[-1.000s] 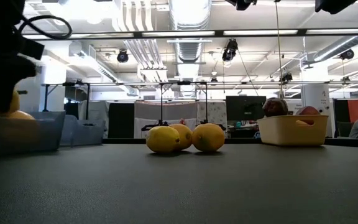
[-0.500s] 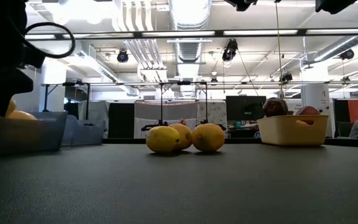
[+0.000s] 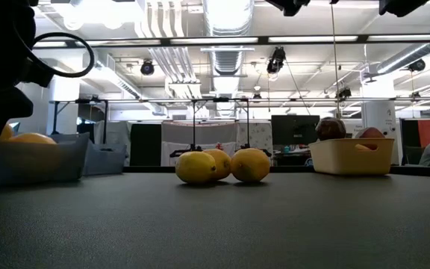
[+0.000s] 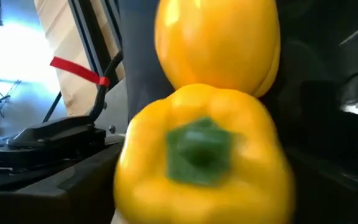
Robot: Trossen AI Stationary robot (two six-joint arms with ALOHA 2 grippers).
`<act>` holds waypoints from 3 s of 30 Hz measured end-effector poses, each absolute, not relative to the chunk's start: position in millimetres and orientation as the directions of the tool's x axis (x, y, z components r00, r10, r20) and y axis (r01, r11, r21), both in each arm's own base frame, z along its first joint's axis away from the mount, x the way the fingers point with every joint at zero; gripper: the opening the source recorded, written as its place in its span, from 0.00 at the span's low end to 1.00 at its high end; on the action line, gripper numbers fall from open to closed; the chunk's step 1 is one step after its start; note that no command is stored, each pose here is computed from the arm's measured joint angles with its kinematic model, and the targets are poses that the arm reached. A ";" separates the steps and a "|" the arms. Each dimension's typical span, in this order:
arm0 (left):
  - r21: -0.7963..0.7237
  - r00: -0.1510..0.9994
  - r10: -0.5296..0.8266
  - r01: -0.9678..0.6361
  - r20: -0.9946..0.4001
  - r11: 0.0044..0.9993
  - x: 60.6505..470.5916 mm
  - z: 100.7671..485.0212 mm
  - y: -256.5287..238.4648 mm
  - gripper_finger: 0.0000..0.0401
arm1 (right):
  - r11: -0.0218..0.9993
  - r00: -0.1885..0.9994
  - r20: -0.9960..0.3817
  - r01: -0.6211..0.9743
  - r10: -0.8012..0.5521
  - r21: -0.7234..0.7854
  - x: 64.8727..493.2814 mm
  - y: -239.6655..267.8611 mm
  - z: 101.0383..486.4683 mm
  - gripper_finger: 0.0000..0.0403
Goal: Sort produce into baskets
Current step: Put the bell pepper into the bottom black bin, then put the lemon into the top black bin
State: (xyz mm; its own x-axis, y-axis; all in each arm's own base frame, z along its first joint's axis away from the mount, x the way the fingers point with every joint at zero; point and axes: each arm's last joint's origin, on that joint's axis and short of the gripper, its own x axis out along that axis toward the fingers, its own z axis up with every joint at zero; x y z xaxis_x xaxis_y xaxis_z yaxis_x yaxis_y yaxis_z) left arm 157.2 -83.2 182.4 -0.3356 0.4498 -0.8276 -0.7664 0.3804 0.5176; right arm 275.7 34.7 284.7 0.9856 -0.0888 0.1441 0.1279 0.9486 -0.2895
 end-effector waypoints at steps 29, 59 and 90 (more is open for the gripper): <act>0.514 -0.335 0.433 -0.754 -0.837 0.408 158.5 183.3 -84.4 0.97 | 0.948 0.986 0.142 0.127 -0.089 -0.291 275.7 34.7 284.5 0.71; 0.280 -0.150 0.254 -0.734 -0.955 0.619 177.1 237.4 -132.3 0.96 | 0.945 0.987 0.136 0.127 -0.089 -0.300 275.7 34.6 284.0 0.71; 0.227 -0.415 -0.061 -0.608 -0.908 0.761 131.6 167.7 -250.2 0.96 | 0.947 0.986 0.136 0.132 -0.096 -0.291 276.0 32.7 283.9 0.71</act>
State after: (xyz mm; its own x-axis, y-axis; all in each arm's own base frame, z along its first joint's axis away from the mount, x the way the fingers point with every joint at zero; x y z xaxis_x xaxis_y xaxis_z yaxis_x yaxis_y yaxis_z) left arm 131.6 -250.2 167.7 -0.4150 -0.0611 -0.9078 -0.6083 0.7606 0.2269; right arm 276.0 32.7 283.9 0.9861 -0.0956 0.1359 0.1321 0.9474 -0.2914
